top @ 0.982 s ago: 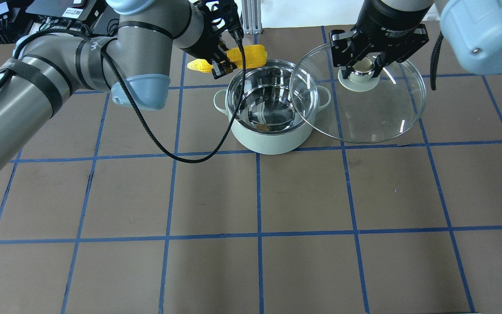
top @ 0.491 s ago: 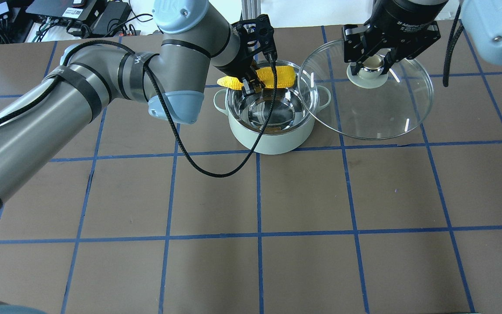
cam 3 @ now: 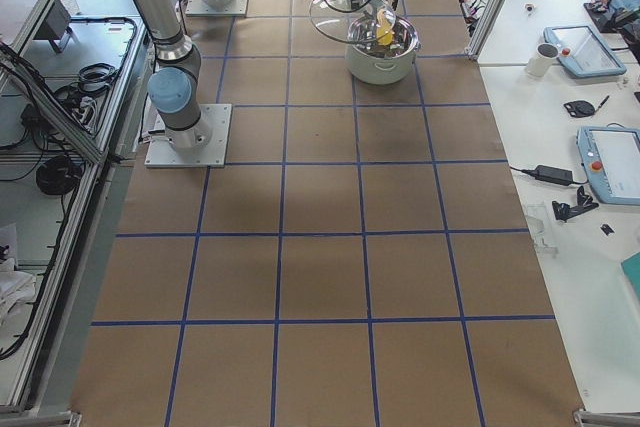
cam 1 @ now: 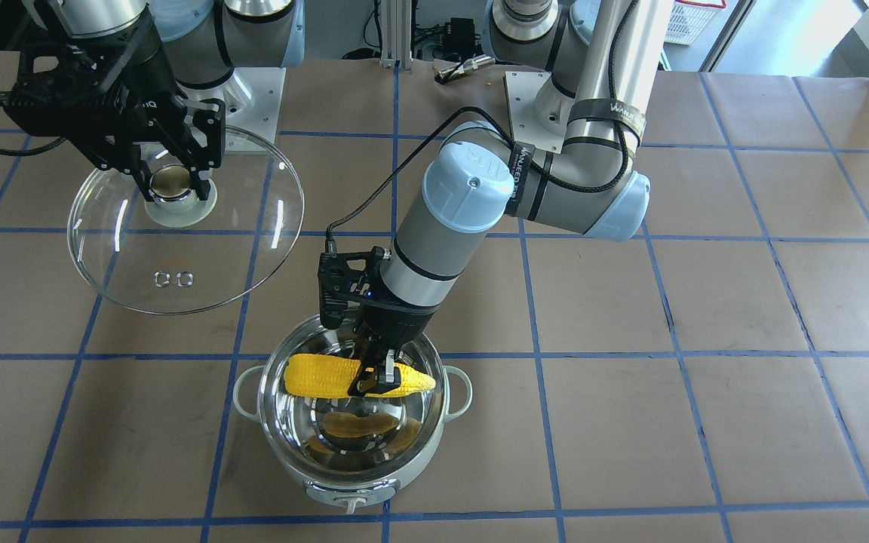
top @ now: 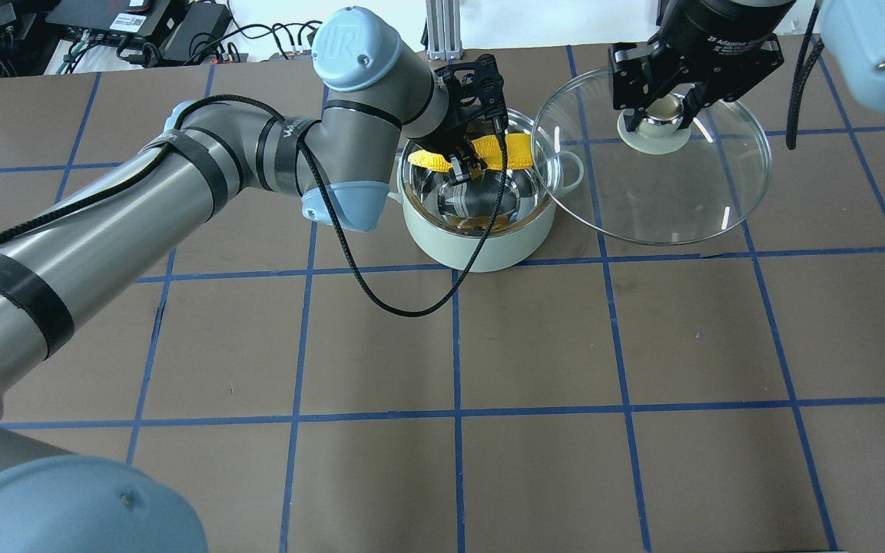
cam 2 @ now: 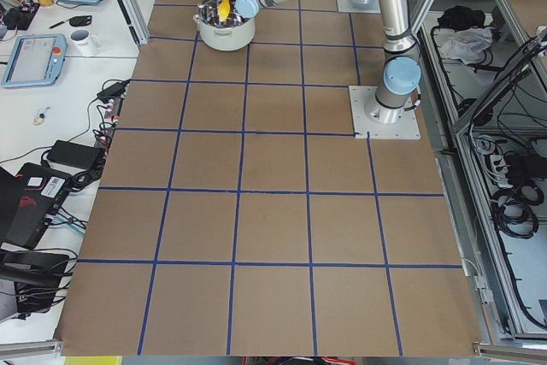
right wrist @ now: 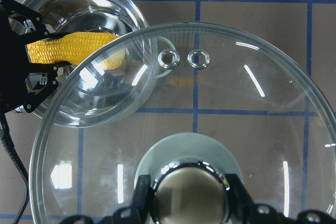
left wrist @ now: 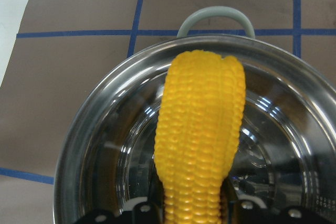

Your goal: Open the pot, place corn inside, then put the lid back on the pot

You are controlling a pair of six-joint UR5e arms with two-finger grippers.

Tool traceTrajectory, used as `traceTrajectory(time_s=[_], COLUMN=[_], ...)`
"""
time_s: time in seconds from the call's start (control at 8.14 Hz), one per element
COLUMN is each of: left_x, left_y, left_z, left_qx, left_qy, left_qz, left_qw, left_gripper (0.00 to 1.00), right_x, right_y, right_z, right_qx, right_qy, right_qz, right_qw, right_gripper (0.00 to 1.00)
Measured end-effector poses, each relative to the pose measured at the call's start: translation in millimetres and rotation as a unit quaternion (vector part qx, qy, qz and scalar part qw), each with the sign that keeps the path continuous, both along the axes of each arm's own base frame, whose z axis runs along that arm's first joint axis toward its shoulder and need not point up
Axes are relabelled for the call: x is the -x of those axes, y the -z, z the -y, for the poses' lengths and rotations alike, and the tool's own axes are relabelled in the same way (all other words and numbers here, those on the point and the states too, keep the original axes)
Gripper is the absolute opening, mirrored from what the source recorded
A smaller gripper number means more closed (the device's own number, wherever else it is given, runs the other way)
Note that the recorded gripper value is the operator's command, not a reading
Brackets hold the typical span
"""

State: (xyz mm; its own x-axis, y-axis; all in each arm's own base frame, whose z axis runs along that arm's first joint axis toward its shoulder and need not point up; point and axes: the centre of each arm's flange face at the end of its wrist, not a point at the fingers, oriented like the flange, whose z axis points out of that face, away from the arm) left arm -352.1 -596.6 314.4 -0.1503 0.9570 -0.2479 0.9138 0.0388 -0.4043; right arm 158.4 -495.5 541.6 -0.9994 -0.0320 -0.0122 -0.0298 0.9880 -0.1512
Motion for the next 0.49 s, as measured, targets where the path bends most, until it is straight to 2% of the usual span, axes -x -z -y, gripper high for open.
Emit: traceTrajectory(time_s=[0.12,0.25,0.37,0.49], left_x=[2,4,4,4], left_y=[8,16,19,14], left_z=[2,4,4,4], left_qx=[-0.003,-0.007,-0.010,-0.017], left_qy=[0.003,0.003,-0.001,-0.024], left_qz=[-0.004,-0.005,-0.007,-0.016], left_qw=[1.0000,1.0000,0.9999,0.9995], left_gripper=[0.52,0.86,1.00,1.00], right_x=[0,0,0,0], right_y=[0,0,0,0], right_z=[0,0,0,0], right_qx=[0.000,0.000,0.000,0.000], right_qy=[0.000,0.000,0.000,0.000], right_qz=[0.000,0.000,0.000,0.000], right_qw=[1.0000,1.0000,1.0000,1.0000], right_gripper=[0.41,0.41,0.41,0.41])
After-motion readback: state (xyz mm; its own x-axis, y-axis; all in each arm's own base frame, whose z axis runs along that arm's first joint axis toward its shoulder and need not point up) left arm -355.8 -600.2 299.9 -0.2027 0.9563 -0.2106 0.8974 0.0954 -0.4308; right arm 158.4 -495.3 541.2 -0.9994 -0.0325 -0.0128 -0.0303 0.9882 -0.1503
